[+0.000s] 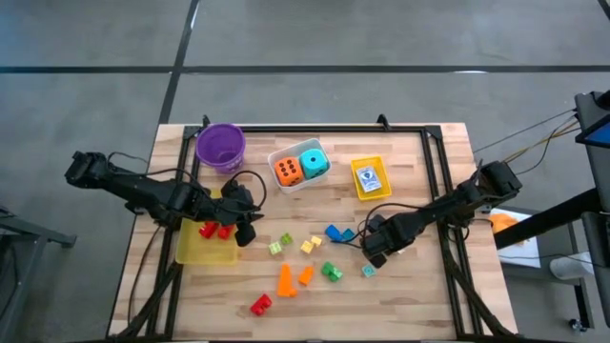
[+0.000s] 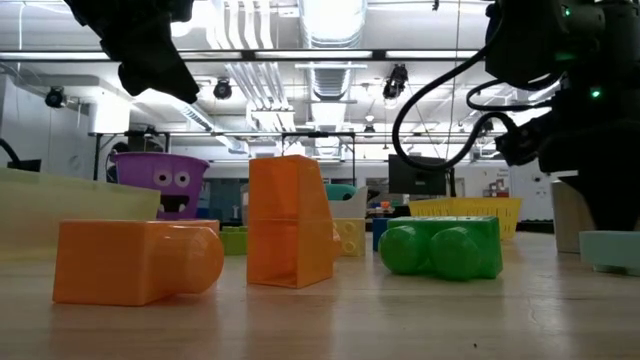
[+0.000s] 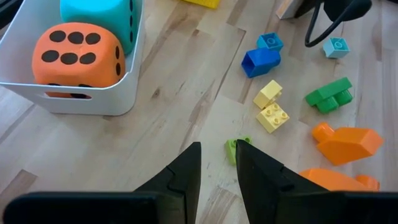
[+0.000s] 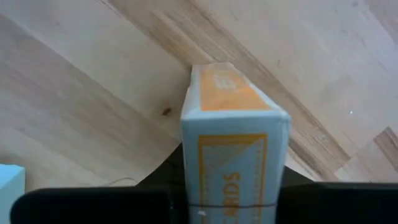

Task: Pick & Place Toys
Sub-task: Put the orange deck of cards into the yellow bin

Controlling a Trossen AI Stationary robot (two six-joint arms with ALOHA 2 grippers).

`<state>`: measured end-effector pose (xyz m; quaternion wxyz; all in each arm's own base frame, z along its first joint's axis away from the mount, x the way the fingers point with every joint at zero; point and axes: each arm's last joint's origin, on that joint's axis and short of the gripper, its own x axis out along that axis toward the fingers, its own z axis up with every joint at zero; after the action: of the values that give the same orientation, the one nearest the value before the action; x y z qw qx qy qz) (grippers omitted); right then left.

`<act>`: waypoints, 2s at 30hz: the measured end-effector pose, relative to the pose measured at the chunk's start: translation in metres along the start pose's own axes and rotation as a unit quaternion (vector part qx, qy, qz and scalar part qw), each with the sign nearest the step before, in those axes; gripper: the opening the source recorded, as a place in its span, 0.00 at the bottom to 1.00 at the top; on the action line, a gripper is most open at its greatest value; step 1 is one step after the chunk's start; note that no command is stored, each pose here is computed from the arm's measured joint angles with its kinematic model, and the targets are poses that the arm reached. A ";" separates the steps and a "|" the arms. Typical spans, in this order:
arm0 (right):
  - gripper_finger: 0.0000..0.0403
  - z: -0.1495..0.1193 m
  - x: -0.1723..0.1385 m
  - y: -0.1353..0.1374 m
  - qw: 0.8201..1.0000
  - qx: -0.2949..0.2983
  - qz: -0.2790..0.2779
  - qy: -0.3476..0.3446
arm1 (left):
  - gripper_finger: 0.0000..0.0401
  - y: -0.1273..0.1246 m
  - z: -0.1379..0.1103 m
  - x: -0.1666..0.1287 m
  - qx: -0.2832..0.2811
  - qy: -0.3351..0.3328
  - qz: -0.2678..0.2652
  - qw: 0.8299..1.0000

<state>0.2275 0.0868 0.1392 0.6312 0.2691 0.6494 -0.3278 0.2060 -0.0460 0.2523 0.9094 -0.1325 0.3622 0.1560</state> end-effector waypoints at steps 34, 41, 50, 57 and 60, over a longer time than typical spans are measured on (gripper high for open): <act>0.14 0.025 -0.062 0.011 0.964 -0.084 -0.041 -0.249 | 0.25 0.001 0.005 0.000 -0.012 -0.047 0.037 0.998; 0.14 0.057 -0.089 -0.009 0.950 -0.070 -0.111 -0.284 | 0.25 0.001 0.005 0.000 -0.012 -0.047 0.037 0.998; 0.14 0.114 -0.087 -0.054 0.958 0.025 -0.146 -0.247 | 0.25 0.001 0.005 0.000 -0.012 -0.047 0.037 0.998; 0.14 0.138 -0.061 -0.076 0.976 0.048 -0.082 -0.197 | 0.25 0.001 0.005 0.000 -0.013 -0.047 0.038 0.998; 0.14 0.144 -0.059 -0.081 0.975 0.062 -0.076 -0.200 | 0.25 0.001 0.005 0.000 -0.013 -0.047 0.038 0.998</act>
<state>0.2615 -0.0718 0.2066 0.7037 0.1865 0.5066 -0.4619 0.2087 -0.0434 0.2559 0.9171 -0.1229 0.3220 0.2006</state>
